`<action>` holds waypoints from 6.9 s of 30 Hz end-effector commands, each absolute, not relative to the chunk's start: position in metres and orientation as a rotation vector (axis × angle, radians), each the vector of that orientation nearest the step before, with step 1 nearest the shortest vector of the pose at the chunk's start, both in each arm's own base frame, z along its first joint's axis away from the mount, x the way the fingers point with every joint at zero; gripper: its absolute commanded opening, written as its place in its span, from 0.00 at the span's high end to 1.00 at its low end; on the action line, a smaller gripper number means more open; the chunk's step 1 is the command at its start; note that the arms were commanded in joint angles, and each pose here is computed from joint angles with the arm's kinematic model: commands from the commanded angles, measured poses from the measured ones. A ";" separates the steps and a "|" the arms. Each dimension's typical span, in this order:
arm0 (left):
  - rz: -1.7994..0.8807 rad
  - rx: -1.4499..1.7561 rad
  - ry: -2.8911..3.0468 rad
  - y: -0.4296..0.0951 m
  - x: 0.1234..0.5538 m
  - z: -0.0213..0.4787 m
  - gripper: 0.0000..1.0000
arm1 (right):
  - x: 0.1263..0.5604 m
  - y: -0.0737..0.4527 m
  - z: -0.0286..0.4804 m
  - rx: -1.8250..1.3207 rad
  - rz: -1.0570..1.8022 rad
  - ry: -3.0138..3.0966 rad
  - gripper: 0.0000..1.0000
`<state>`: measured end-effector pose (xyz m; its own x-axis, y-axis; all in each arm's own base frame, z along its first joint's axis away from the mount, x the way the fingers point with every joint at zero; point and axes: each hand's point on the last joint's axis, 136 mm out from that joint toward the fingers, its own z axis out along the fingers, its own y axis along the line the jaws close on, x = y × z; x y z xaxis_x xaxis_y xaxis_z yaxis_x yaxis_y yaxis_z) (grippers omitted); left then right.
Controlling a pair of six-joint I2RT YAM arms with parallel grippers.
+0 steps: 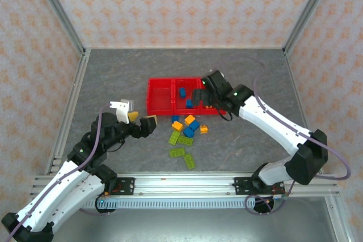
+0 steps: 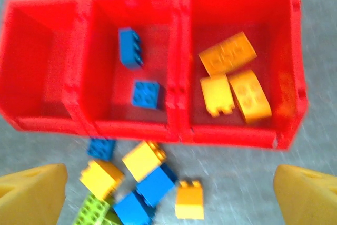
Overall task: Sort the legos into containers by color
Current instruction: Pick up the lego from the center of the table, then place the lego in the container, then pick up the lego from the middle-left of the table.
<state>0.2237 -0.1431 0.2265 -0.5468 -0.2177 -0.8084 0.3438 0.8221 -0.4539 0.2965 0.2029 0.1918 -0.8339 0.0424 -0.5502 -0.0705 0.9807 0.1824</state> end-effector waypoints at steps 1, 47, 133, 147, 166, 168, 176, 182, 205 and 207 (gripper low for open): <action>-0.734 0.137 1.999 -0.147 0.222 0.229 0.01 | 0.267 0.181 0.155 0.009 0.175 2.671 0.00; -0.786 0.183 1.993 -0.157 0.216 0.230 0.01 | 0.252 0.218 0.037 -0.173 0.116 2.909 0.46; -0.589 0.049 2.329 -0.164 0.231 0.172 0.01 | 0.345 0.163 0.230 -0.146 0.241 2.387 0.00; -0.717 -0.638 2.362 -0.257 0.162 0.141 0.01 | 0.315 0.085 0.271 0.156 0.025 2.132 0.00; -0.332 -0.630 2.676 -0.320 0.132 0.077 0.22 | 0.266 0.087 0.322 0.106 0.314 1.923 0.00; -0.284 -0.629 2.679 -0.320 0.132 0.076 0.22 | 0.262 0.084 0.325 0.108 0.319 1.908 0.00; -0.138 -0.688 2.633 -0.306 0.134 0.059 0.18 | 0.259 0.097 0.319 0.070 0.400 1.916 0.00; -0.144 -0.718 2.615 -0.300 0.134 0.053 0.20 | 0.259 0.100 0.318 0.064 0.414 1.916 0.00; -0.201 -0.675 2.694 -0.307 0.131 0.012 0.42 | 0.260 0.116 0.311 -0.004 0.453 1.945 0.08; -0.206 -0.675 2.697 -0.306 0.131 0.009 0.50 | 0.259 0.121 0.311 -0.022 0.472 1.955 0.10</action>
